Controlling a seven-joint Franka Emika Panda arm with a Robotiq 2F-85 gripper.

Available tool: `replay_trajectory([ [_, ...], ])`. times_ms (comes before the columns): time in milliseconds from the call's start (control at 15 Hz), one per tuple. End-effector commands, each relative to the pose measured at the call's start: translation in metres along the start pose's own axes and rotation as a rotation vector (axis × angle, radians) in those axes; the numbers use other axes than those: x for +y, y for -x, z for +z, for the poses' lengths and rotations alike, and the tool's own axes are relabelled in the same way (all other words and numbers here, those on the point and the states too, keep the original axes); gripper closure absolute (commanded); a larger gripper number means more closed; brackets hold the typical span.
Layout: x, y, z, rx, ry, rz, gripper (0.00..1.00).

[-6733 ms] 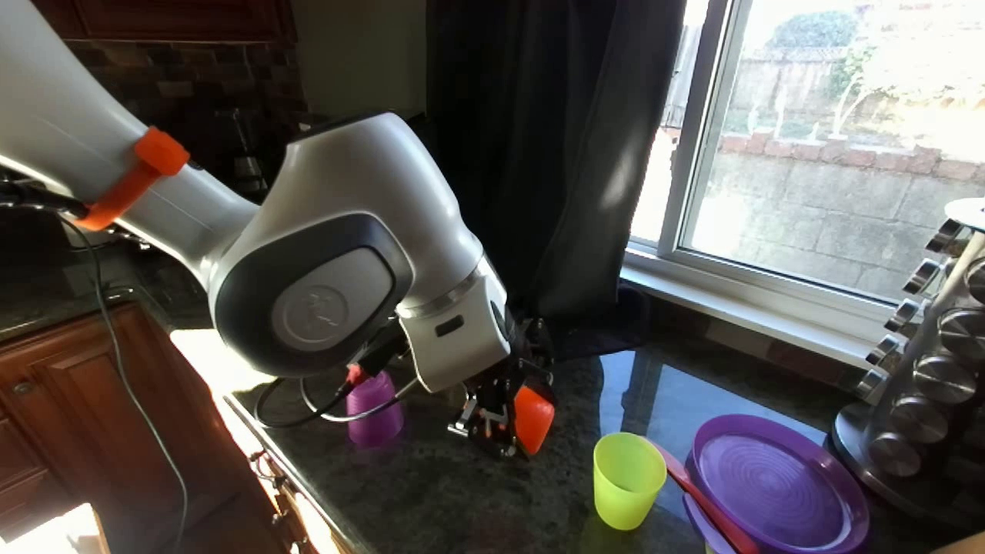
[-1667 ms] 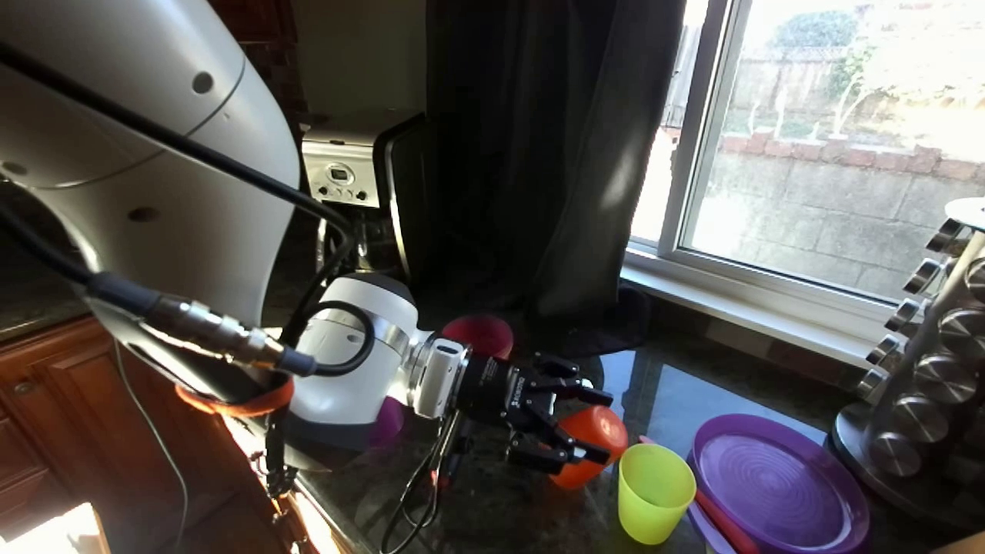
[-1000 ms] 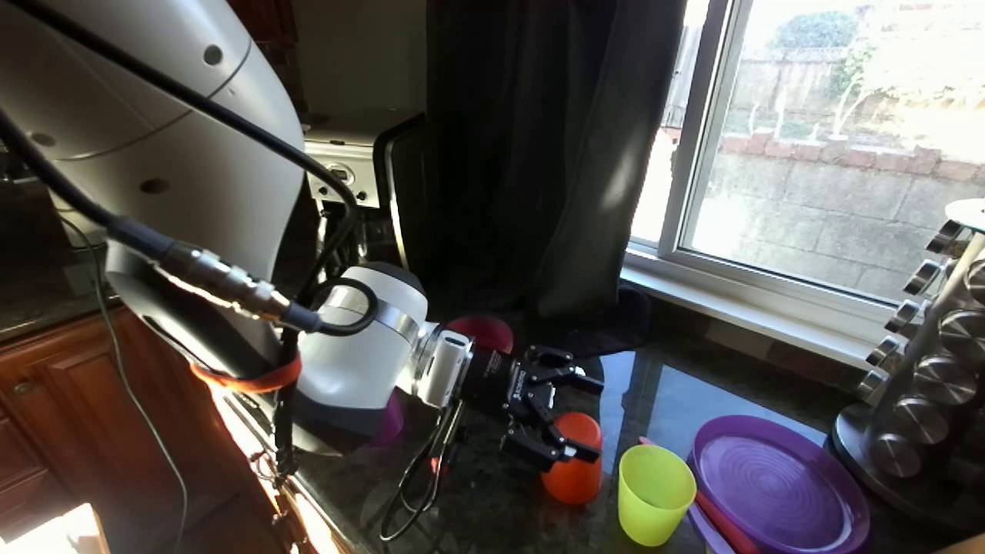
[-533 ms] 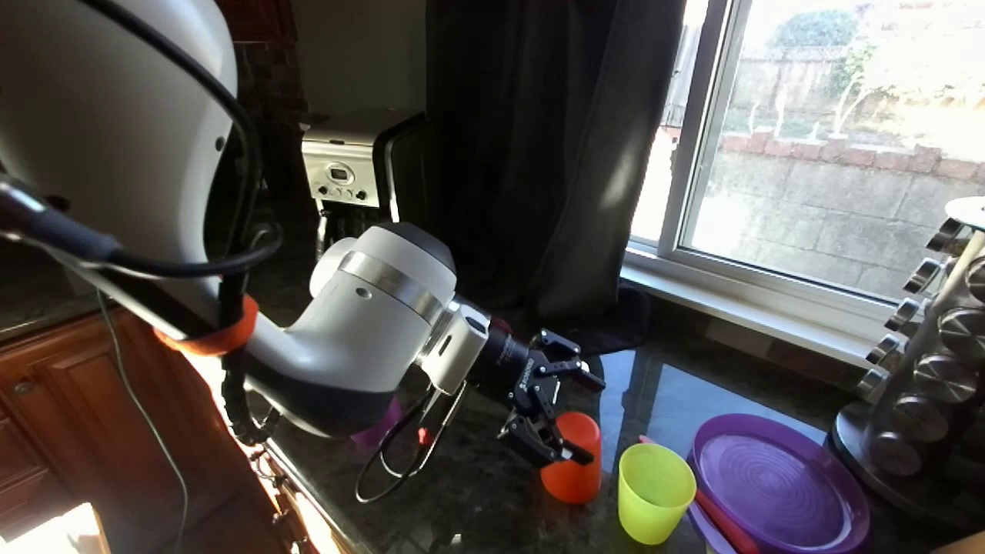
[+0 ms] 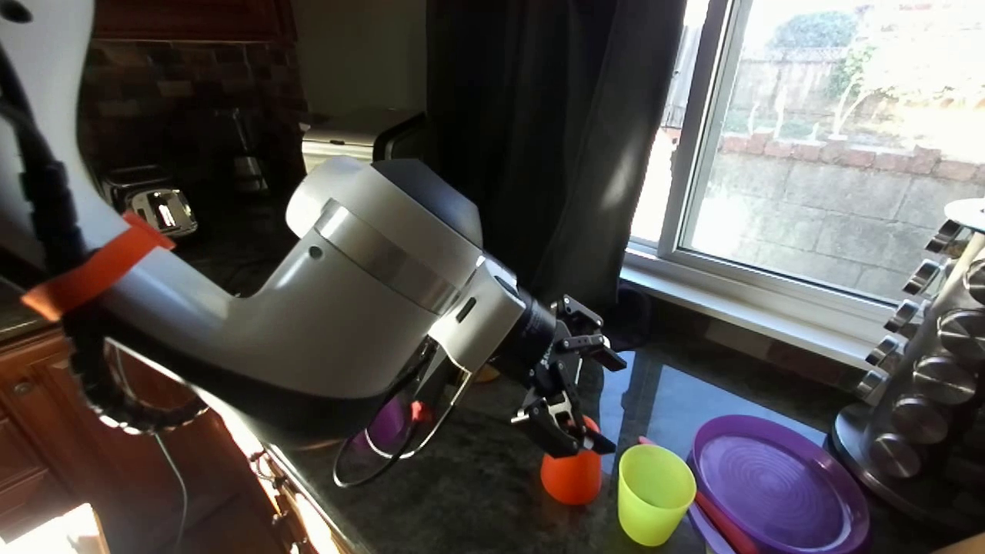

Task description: Place the orange cup upside down.

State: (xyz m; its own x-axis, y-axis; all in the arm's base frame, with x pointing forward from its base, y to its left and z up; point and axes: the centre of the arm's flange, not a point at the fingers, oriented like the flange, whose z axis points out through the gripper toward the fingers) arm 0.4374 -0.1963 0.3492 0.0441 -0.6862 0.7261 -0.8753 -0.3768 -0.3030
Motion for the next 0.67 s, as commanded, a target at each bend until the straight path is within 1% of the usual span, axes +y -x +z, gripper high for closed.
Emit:
replay_trajectory([
  [0, 0.008, -0.027, -0.023, -0.073, 0.034, -0.039, 0.00],
  [133, 0.015, -0.038, -0.022, -0.121, 0.026, -0.132, 0.00],
  [333, 0.022, -0.040, -0.023, -0.179, 0.021, -0.197, 0.00],
  [467, 0.023, -0.039, -0.024, -0.197, 0.029, -0.240, 0.00],
  [600, 0.021, -0.039, -0.025, -0.232, 0.013, -0.281, 0.00],
])
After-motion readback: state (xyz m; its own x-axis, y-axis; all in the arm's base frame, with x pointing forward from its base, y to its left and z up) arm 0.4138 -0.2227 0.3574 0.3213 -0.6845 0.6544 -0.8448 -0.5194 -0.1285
